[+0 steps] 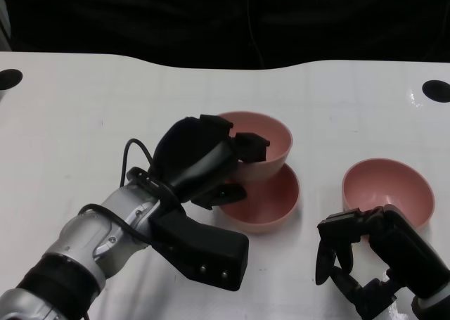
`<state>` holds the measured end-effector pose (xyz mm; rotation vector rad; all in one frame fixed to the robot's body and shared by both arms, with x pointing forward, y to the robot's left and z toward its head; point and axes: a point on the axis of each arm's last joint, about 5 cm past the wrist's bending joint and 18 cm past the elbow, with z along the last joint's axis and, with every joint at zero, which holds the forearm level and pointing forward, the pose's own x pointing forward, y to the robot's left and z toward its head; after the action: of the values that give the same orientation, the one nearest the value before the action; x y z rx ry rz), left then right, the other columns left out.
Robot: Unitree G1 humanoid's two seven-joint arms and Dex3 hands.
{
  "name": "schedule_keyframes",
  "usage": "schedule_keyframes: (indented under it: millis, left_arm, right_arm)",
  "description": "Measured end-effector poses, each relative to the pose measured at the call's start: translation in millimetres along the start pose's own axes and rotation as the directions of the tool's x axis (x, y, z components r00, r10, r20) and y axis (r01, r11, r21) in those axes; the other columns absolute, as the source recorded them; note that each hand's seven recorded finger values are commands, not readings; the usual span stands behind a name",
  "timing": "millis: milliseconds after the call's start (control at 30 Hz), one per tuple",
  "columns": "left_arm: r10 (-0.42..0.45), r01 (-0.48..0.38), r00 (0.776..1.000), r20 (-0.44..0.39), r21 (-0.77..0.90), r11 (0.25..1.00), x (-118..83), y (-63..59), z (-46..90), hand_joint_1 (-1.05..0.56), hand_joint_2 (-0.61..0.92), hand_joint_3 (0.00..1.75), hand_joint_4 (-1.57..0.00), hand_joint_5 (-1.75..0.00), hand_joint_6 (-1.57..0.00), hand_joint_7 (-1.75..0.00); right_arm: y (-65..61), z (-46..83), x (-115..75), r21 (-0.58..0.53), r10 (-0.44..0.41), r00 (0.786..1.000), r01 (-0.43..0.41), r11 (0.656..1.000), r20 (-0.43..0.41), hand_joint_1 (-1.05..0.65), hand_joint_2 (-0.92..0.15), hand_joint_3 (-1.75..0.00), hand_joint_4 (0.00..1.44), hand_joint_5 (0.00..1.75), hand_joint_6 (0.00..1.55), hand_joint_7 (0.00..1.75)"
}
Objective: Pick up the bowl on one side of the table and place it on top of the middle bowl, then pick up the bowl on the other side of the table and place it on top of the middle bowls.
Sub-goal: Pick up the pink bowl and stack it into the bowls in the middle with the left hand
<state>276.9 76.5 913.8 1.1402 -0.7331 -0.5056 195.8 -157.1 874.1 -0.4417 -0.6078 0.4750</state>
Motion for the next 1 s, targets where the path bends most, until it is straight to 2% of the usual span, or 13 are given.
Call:
schedule_keyframes:
  millis: [67, 200, 267, 333, 367, 400, 467, 500, 600, 733, 1000]
  left_arm:
    - [-0.011, 0.011, 1.0, 0.005, -0.005, 1.0, 0.6, -2.0, 0.7, -0.26, 0.58, 0.86, -0.88, -1.71, -0.8, -1.44]
    - [-0.036, 0.036, 0.999, 0.009, -0.01, 0.999, 1.4, -5.8, 2.1, -0.27, 0.55, 0.91, -0.87, -1.69, -0.8, -1.4]
    - [-0.044, 0.044, 0.999, 0.02, -0.022, 0.999, 1.6, -6.2, 2.9, -0.25, 0.59, 0.87, -0.86, -1.6, -0.79, -1.31]
    - [-0.052, 0.054, 0.998, 0.026, -0.053, 0.997, 1.4, -6.6, 3.4, -0.27, 0.7, 0.65, -0.79, -1.45, -0.73, -1.01]
    - [-0.059, 0.061, 0.998, 0.026, -0.066, 0.996, 1.4, -6.7, 3.5, -0.3, 0.77, 0.53, -0.64, -1.18, -0.63, -0.74]
    - [-0.072, 0.073, 0.997, 0.024, -0.081, 0.994, 1.2, -6.7, 3.4, -0.35, 0.86, 0.39, -0.52, -0.82, -0.56, -0.39]
    - [-0.106, 0.107, 0.994, 0.014, -0.097, 0.989, 0.3, -7.0, 2.9, -0.45, 0.91, 0.33, -0.37, -0.5, -0.43, -0.11]
    - [-0.124, 0.124, 0.992, 0.006, -0.099, 0.987, -0.2, -7.5, 2.6, -0.5, 0.91, 0.33, -0.3, -0.42, -0.36, -0.06]
    - [-0.157, 0.154, 0.987, -0.02, -0.102, 0.983, -1.9, -8.5, 1.7, -0.61, 0.92, 0.39, -0.14, -0.3, -0.24, -0.01]
    - [-0.176, 0.17, 0.984, -0.042, -0.107, 0.98, -1.2, -5.7, 2.4, -0.73, 0.92, 0.51, -0.02, -0.24, -0.16, 0.0]
    - [-0.226, 0.218, 0.971, -0.082, -0.097, 0.971, -5.5, -4.4, 2.1, -0.86, 0.92, 0.63, 0.0, -0.03, -0.07, 0.0]
  right_arm:
    - [0.0, 0.0, 0.0, 0.0, 0.0, 1.0, 0.0, 1.0, 0.001, 0.15, 0.13, -1.75, 1.08, 1.69, 1.08, 1.2]
    - [0.1, 0.0, 0.0, 0.0, 0.001, 1.0, -0.001, 1.0, 0.0, 0.16, 0.13, -1.75, 1.08, 1.69, 1.08, 1.2]
    - [0.1, 0.0, 0.0, 0.0, 0.001, 1.0, -0.001, 1.0, 0.0, 0.16, 0.13, -1.75, 1.08, 1.69, 1.08, 1.2]
    - [0.1, 0.0, 0.0, 0.0, 0.001, 1.0, -0.001, 1.0, 0.0, 0.16, 0.13, -1.75, 1.08, 1.69, 1.08, 1.19]
    - [0.1, 0.0, 0.0, 0.001, 0.001, 1.0, -0.001, 1.0, 0.0, 0.16, 0.12, -1.75, 1.07, 1.69, 1.07, 1.19]
    - [0.1, 0.0, 0.0, 0.002, 0.0, 1.0, 0.0, 1.0, 0.0, 0.16, 0.12, -1.75, 1.06, 1.68, 1.07, 1.19]
    - [-0.2, 0.0, -0.1, 0.003, 0.003, 1.0, -0.003, 1.0, 0.001, 0.15, 0.12, -1.75, 1.06, 1.68, 1.06, 1.19]
    - [-0.2, 0.0, -0.2, 0.004, 0.007, 1.0, -0.007, 1.0, 0.001, 0.16, 0.12, -1.75, 1.06, 1.68, 1.06, 1.19]
    - [-0.2, 0.0, -0.2, 0.004, 0.011, 1.0, -0.011, 1.0, 0.001, 0.15, 0.12, -1.75, 1.06, 1.68, 1.06, 1.19]
    - [-0.2, -0.1, -0.2, 0.004, 0.011, 1.0, -0.011, 1.0, 0.001, 0.15, 0.12, -1.75, 1.06, 1.68, 1.06, 1.19]
    - [-0.3, -0.1, -0.3, 0.004, 0.011, 1.0, -0.011, 1.0, 0.0, 0.15, 0.13, -1.75, 1.06, 1.68, 1.06, 1.19]
